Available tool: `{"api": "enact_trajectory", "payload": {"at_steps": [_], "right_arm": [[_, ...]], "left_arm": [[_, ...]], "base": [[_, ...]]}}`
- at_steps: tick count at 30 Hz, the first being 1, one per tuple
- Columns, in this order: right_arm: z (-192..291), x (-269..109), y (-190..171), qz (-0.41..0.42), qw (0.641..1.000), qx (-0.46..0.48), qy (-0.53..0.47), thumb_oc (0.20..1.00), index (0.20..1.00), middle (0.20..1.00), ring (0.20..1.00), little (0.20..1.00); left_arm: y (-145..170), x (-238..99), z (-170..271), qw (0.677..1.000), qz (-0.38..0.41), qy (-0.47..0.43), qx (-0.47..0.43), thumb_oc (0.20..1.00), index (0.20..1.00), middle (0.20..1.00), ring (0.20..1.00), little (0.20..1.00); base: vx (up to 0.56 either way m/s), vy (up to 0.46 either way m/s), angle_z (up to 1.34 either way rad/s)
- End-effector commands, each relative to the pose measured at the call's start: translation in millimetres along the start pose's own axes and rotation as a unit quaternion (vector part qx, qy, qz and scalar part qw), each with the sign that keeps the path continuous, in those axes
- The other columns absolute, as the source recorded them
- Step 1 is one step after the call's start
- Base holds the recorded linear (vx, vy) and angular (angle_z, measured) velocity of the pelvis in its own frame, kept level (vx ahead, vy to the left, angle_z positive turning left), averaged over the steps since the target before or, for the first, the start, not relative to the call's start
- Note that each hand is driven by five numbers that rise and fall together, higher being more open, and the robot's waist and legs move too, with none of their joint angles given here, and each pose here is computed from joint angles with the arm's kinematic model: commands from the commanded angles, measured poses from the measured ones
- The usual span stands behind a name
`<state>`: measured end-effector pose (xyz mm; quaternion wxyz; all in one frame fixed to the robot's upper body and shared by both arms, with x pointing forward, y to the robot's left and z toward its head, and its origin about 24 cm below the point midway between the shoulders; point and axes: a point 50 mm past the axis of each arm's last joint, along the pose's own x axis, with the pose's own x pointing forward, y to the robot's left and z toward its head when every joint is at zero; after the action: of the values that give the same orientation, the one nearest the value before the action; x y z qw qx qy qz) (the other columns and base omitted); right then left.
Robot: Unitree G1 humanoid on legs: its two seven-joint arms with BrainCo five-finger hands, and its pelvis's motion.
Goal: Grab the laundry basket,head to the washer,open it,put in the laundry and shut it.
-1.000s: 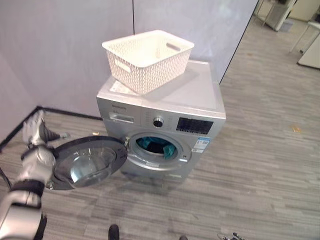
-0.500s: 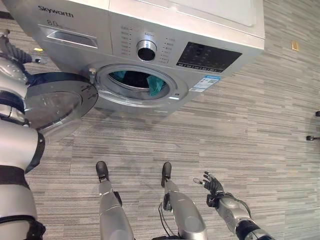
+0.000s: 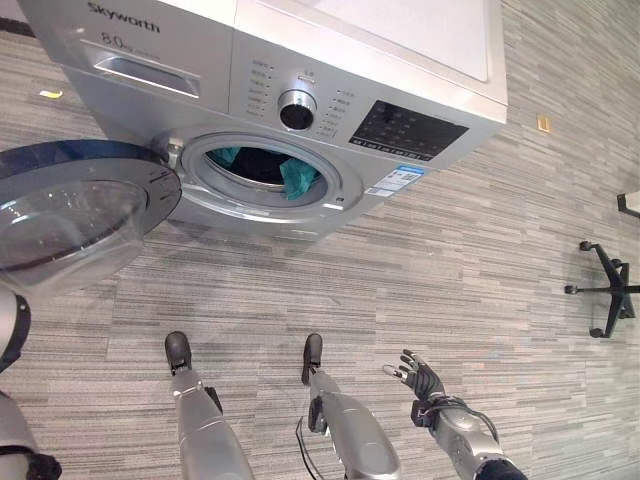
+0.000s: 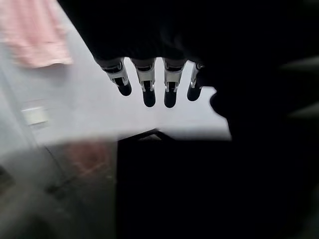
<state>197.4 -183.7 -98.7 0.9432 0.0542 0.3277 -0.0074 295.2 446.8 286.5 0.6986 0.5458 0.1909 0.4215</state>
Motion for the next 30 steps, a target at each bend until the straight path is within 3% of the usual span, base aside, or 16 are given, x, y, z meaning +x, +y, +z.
{"api": "enact_trajectory", "payload": {"at_steps": [1, 7, 9, 11, 12, 15, 16, 17, 19, 21, 22, 23, 24, 25, 28, 30], "right_arm": [[20.3, -2.3, -25.4, -0.022, 0.999, -0.029, -0.036, 1.0, 1.0, 1.0, 1.0, 1.0], [33.8, -4.8, -26.3, -0.014, 0.996, -0.058, -0.065, 1.0, 1.0, 1.0, 1.0, 1.0], [36.7, -5.3, -27.9, -0.015, 0.995, -0.062, -0.071, 1.0, 1.0, 1.0, 1.0, 1.0], [43.7, -5.1, -30.2, -0.016, 0.994, -0.067, -0.084, 1.0, 1.0, 1.0, 1.0, 1.0], [45.4, -5.5, -33.0, -0.023, 0.993, -0.073, -0.086, 1.0, 1.0, 1.0, 1.0, 1.0], [45.3, -3.6, -33.7, -0.025, 0.993, -0.077, -0.081, 1.0, 1.0, 1.0, 1.0, 1.0], [44.6, -3.0, -34.7, -0.025, 0.994, -0.079, -0.077, 1.0, 1.0, 1.0, 1.0, 1.0], [44.7, -2.1, -36.6, -0.025, 0.994, -0.083, -0.07, 1.0, 1.0, 1.0, 1.0, 1.0], [43.8, -2.9, -39.5, -0.028, 0.994, -0.076, -0.068, 1.0, 1.0, 1.0, 1.0, 1.0], [46.1, -7.4, -47.4, -0.035, 0.994, -0.069, -0.071, 1.0, 1.0, 1.0, 1.0, 1.0], [47.9, -15.3, -57.2, -0.041, 0.994, -0.065, -0.078, 1.0, 1.0, 1.0, 1.0, 1.0], [45.8, -17.4, -61.2, -0.045, 0.994, -0.066, -0.076, 1.0, 1.0, 1.0, 1.0, 1.0], [42.7, -16.5, -61.7, -0.045, 0.994, -0.072, -0.068, 1.0, 1.0, 1.0, 1.0, 1.0], [38.4, -13.4, -61.3, -0.05, 0.994, -0.076, -0.06, 1.0, 1.0, 1.0, 1.0, 1.0], [32.1, -11.9, -59.7, -0.057, 0.994, -0.072, -0.056, 1.0, 1.0, 1.0, 1.0, 1.0], [27.0, -11.2, -61.1, -0.069, 0.994, -0.074, -0.046, 1.0, 1.0, 1.0, 1.0, 1.0]], "left_arm": [[13.6, 1.5, -39.7, 0.998, 0.016, 0.062, 0.016, 1.0, 1.0, 1.0, 1.0, 1.0], [-55.1, -14.9, -90.5, 0.984, -0.114, 0.114, 0.071, 1.0, 1.0, 1.0, 1.0, 1.0], [-64.5, -18.1, -95.6, 0.982, -0.131, 0.115, 0.079, 1.0, 1.0, 1.0, 1.0, 1.0], [-89.9, -27.0, -102.5, 0.973, -0.179, 0.109, 0.099, 1.0, 1.0, 1.0, 1.0, 1.0], [-121.4, -38.3, -97.7, 0.962, -0.239, 0.086, 0.097, 1.0, 1.0, 1.0, 1.0, 1.0], [-143.6, -46.6, -82.7, 0.954, -0.289, 0.062, 0.044, 1.0, 1.0, 1.0, 1.0, 1.0], [-163.6, -55.9, -66.2, 0.944, -0.328, 0.04, -0.001, 1.0, 1.0, 1.0, 1.0, 1.0], [-202.5, -81.5, -38.0, 0.913, -0.398, 0.0, -0.089, 1.0, 1.0, 1.0, 1.0, 1.0], [-218.0, -95.4, -27.7, 0.893, -0.43, -0.021, -0.13, 1.0, 1.0, 1.0, 1.0, 1.0], [-239.2, -128.9, -3.4, 0.844, -0.489, -0.099, -0.197, 1.0, 1.0, 1.0, 1.0, 1.0], [-232.6, -170.3, 28.0, 0.766, -0.548, -0.208, -0.264, 1.0, 1.0, 1.0, 1.0, 1.0], [-228.6, -205.5, 46.6, 0.693, -0.604, -0.258, -0.296, 1.0, 1.0, 1.0, 1.0, 1.0], [-225.3, -231.6, 56.7, 0.631, -0.657, -0.271, -0.312, 1.0, 1.0, 1.0, 1.0, 1.0], [-225.3, -274.7, 68.4, 0.52, -0.729, -0.252, -0.367, 1.0, 1.0, 1.0, 1.0, 1.0], [-230.8, -319.6, 83.1, 0.421, -0.76, -0.22, -0.443, 1.0, 1.0, 1.0, 1.0, 1.0], [-227.7, -334.4, 94.7, 0.399, -0.756, -0.225, -0.467, 1.0, 1.0, 1.0, 1.0, 1.0]], "base": [[0.03, 0.002, -0.04], [0.02, -0.002, 0.0], [0.01, 0.002, -0.05], [0.03, 0.0, -0.07], [0.02, -0.014, -0.04], [0.01, 0.0, 0.03], [0.03, -0.002, 0.06], [0.02, -0.008, 0.05], [0.0, 0.024, 0.1], [-0.02, 0.058, 0.18], [-0.01, 0.061, 0.19], [0.0, 0.073, 0.11], [0.01, 0.041, 0.28], [0.01, 0.033, 0.35], [0.02, 0.033, -0.17], [0.03, 0.011, -0.75]]}}
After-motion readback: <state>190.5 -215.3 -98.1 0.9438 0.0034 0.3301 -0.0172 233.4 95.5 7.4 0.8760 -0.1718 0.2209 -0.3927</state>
